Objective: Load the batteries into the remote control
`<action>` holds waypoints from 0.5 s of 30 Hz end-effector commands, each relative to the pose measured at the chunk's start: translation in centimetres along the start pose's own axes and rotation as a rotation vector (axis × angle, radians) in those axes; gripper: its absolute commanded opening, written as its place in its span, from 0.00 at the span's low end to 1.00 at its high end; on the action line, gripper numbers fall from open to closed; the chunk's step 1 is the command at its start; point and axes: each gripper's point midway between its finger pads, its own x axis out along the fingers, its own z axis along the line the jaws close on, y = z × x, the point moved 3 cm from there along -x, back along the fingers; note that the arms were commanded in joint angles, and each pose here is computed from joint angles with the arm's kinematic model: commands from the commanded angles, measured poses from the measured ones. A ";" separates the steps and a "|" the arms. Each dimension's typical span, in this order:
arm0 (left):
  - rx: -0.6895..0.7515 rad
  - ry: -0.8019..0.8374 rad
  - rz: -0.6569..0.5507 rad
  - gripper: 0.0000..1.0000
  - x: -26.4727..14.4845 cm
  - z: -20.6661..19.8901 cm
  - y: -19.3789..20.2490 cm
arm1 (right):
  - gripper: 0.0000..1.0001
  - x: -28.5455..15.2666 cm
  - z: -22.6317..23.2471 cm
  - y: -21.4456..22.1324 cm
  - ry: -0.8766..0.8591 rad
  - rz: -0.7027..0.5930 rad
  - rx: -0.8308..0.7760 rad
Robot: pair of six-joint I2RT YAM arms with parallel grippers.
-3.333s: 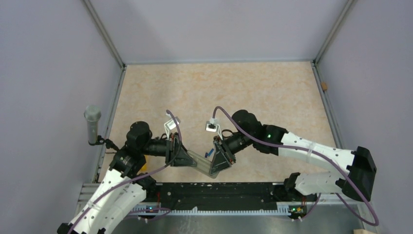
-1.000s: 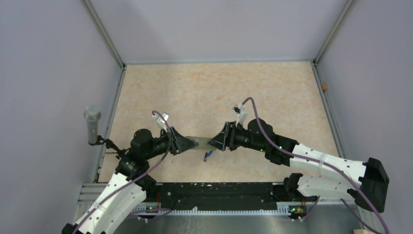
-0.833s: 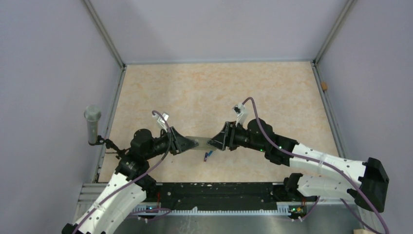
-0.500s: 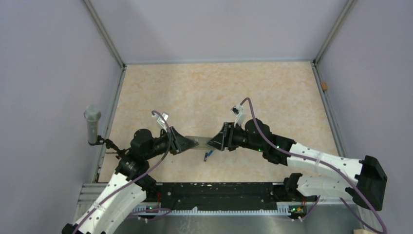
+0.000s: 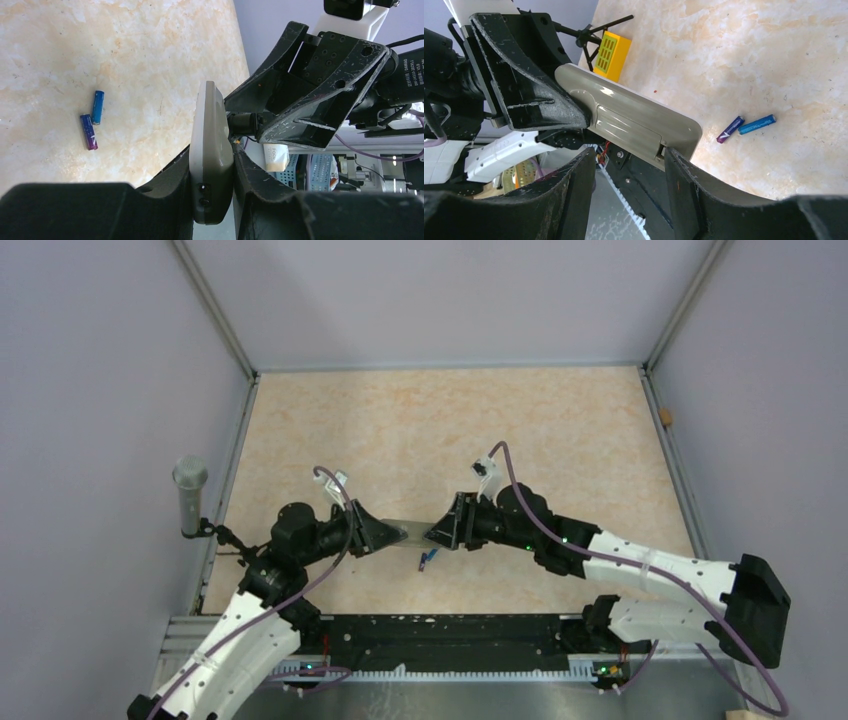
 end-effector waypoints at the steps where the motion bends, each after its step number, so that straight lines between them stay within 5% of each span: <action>1: 0.053 0.092 -0.024 0.00 -0.4 -2.7 -1.0 | 0.52 0.5 -0.2 -0.5 0.018 -0.024 0.009; 15: 0.027 0.128 -0.013 0.00 -0.3 -3.3 -1.0 | 0.52 0.8 -0.8 -0.1 0.021 -0.029 0.045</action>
